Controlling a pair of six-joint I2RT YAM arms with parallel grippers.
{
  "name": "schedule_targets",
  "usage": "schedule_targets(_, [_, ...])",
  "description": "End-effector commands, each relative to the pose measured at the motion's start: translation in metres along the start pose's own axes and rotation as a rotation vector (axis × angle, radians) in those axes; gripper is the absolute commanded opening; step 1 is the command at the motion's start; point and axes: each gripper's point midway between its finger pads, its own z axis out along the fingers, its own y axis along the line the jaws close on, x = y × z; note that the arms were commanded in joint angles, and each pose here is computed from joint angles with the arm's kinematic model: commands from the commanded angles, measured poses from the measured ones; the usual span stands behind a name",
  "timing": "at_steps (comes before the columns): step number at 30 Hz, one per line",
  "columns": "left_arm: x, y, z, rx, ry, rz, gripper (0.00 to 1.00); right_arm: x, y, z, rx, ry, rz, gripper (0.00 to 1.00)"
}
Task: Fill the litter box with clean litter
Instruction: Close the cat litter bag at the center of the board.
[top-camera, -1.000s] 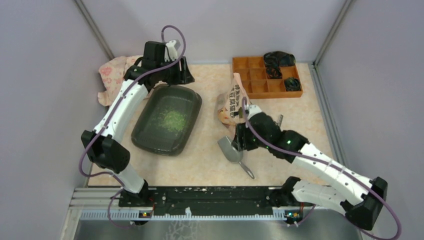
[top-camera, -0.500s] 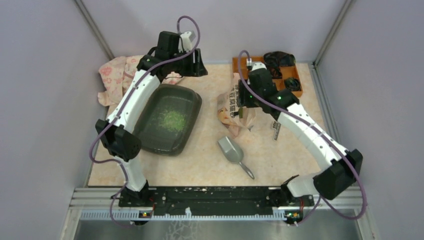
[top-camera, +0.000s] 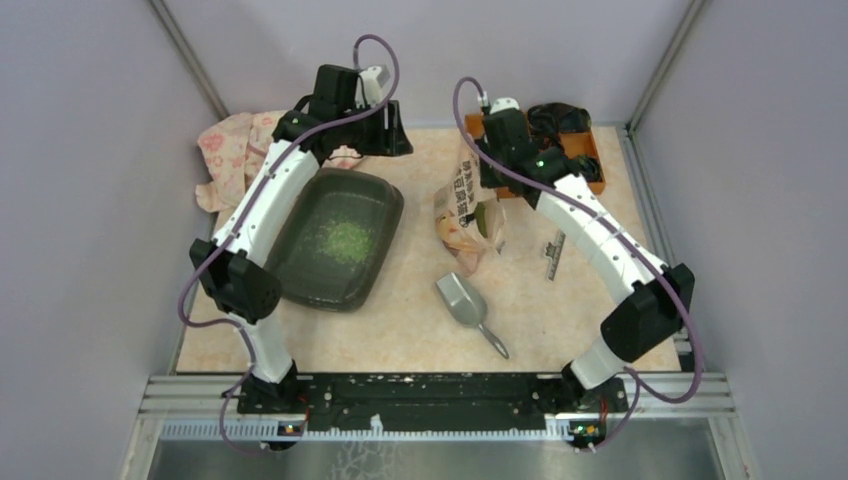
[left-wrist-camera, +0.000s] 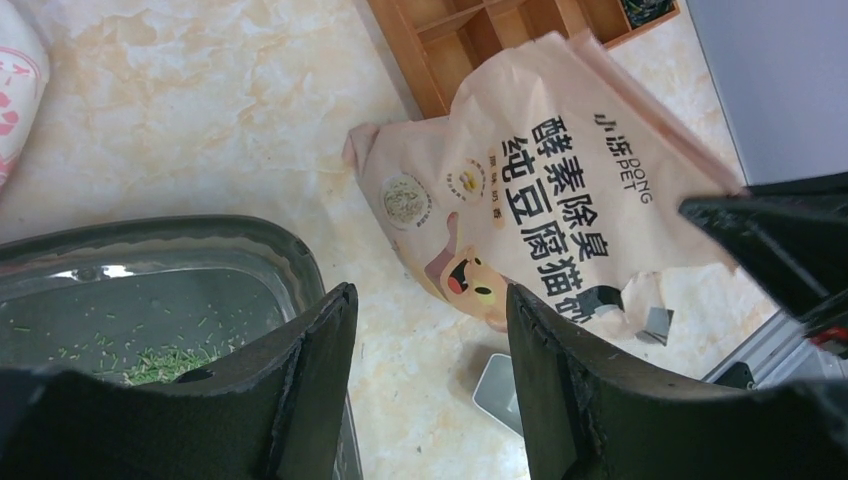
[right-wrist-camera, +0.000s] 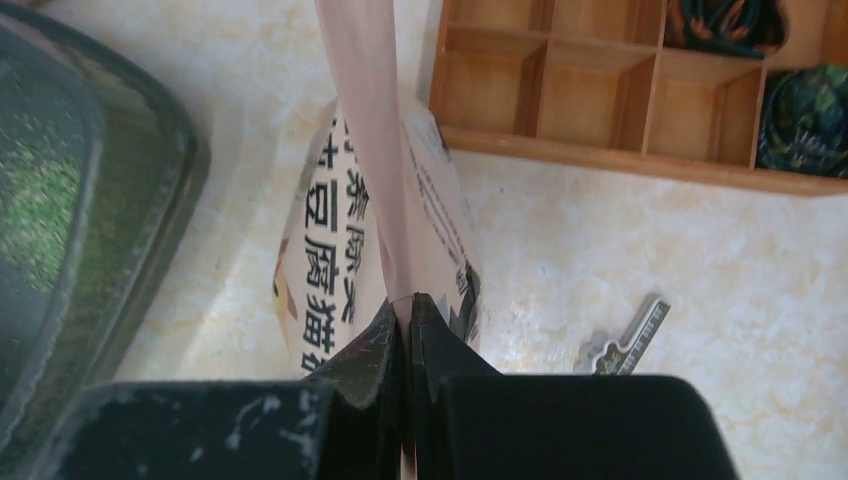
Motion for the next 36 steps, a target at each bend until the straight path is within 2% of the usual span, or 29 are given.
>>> schedule_targets(1, [-0.003, -0.007, -0.015, 0.015, -0.019, 0.019, 0.63, -0.086, 0.008, -0.032, -0.065, -0.19, 0.01, 0.0])
schedule_targets(4, [-0.004, -0.008, -0.019, 0.017, -0.021, 0.02, 0.63, -0.138, 0.028, -0.066, -0.191, -0.29, 0.015, 0.0])
schedule_targets(8, [-0.006, -0.008, -0.026, 0.01, -0.028, 0.027, 0.63, -0.172, 0.047, -0.101, -0.31, -0.347, 0.017, 0.0])
schedule_targets(11, [-0.007, -0.012, -0.03, 0.022, -0.032, 0.027, 0.63, -0.181, 0.054, -0.121, -0.374, -0.383, 0.028, 0.0])
schedule_targets(16, [0.003, -0.038, -0.035, 0.136, -0.055, -0.006, 0.63, -0.161, 0.058, -0.096, -0.375, -0.322, 0.032, 0.0])
schedule_targets(19, [0.035, -0.059, -0.02, 0.266, -0.036, -0.078, 0.62, -0.161, 0.061, -0.096, -0.399, -0.347, 0.073, 0.0])
schedule_targets(23, [0.098, -0.114, 0.014, 0.447, 0.024, -0.133, 0.59, -0.148, 0.073, -0.068, -0.426, -0.266, 0.124, 0.0])
schedule_targets(25, [0.125, -0.135, 0.041, 0.516, 0.007, -0.196, 0.56, -0.138, 0.08, -0.057, -0.464, -0.247, 0.155, 0.0])
schedule_targets(28, [0.166, -0.152, 0.085, 0.555, 0.088, -0.259, 0.47, -0.132, 0.088, -0.054, -0.518, -0.238, 0.194, 0.0])
schedule_targets(30, [0.155, -0.155, 0.09, 0.553, 0.041, -0.253, 0.46, -0.131, 0.09, -0.055, -0.534, -0.222, 0.192, 0.0])
schedule_targets(33, [0.118, -0.159, 0.078, 0.541, -0.069, -0.2, 0.48, -0.13, 0.092, -0.059, -0.548, -0.208, 0.172, 0.0])
schedule_targets(36, [0.108, -0.163, 0.063, 0.555, -0.054, -0.136, 0.49, -0.126, 0.09, -0.059, -0.538, -0.187, 0.142, 0.0])
